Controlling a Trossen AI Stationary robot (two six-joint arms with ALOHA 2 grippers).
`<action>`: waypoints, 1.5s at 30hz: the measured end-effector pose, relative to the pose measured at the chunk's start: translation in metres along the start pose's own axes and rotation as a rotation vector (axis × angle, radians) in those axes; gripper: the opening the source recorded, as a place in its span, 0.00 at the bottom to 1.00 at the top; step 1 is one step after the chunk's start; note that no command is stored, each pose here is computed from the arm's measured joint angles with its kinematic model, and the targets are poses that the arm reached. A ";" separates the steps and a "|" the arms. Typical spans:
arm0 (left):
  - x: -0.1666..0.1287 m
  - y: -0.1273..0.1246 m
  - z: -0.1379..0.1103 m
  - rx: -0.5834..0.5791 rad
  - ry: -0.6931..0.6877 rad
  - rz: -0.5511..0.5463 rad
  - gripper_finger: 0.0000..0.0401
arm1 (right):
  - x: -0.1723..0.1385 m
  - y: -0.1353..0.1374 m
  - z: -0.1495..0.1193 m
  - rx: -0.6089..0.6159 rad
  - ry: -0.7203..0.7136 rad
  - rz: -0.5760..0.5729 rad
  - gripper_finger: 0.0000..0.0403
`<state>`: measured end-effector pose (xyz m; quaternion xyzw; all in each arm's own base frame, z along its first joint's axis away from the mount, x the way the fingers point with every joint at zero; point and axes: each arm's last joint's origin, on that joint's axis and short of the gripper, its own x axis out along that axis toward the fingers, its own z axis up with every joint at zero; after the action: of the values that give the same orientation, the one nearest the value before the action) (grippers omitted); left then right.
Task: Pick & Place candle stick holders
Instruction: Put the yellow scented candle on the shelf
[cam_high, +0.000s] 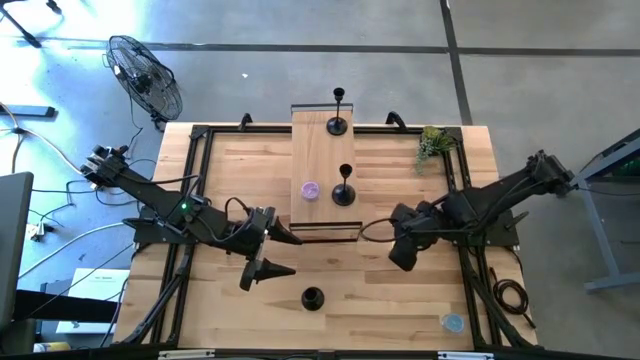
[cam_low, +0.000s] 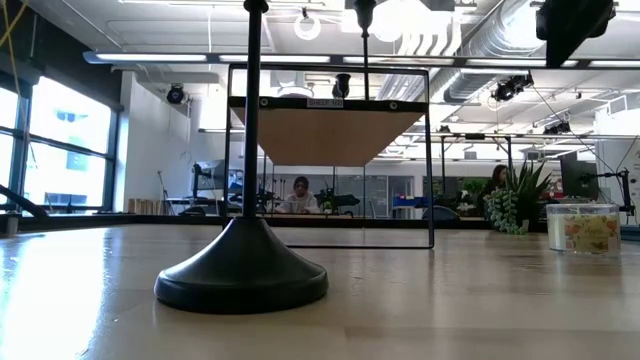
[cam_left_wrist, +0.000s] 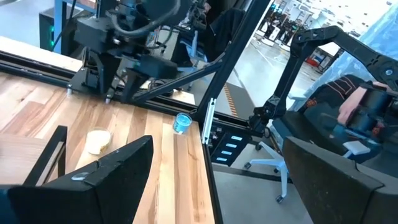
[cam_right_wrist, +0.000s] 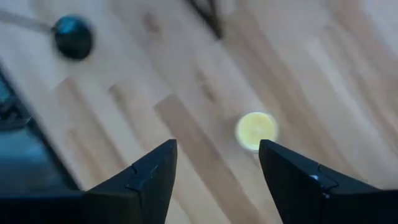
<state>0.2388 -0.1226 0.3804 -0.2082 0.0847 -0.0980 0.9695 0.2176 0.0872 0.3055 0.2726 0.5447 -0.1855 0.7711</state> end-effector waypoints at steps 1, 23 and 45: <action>0.000 0.000 -0.001 0.001 0.004 0.002 0.88 | 0.000 -0.002 0.001 0.027 0.002 -0.017 0.56; 0.000 0.000 0.001 0.046 -0.017 0.014 0.88 | 0.046 0.013 -0.008 -0.185 0.226 -0.184 0.57; 0.000 -0.001 0.005 0.062 -0.065 0.012 0.88 | 0.040 0.012 -0.010 -0.251 0.203 -0.178 0.71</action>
<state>0.2395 -0.1217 0.3857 -0.1806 0.0512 -0.0878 0.9783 0.2309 0.1034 0.2680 0.1423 0.6606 -0.1553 0.7206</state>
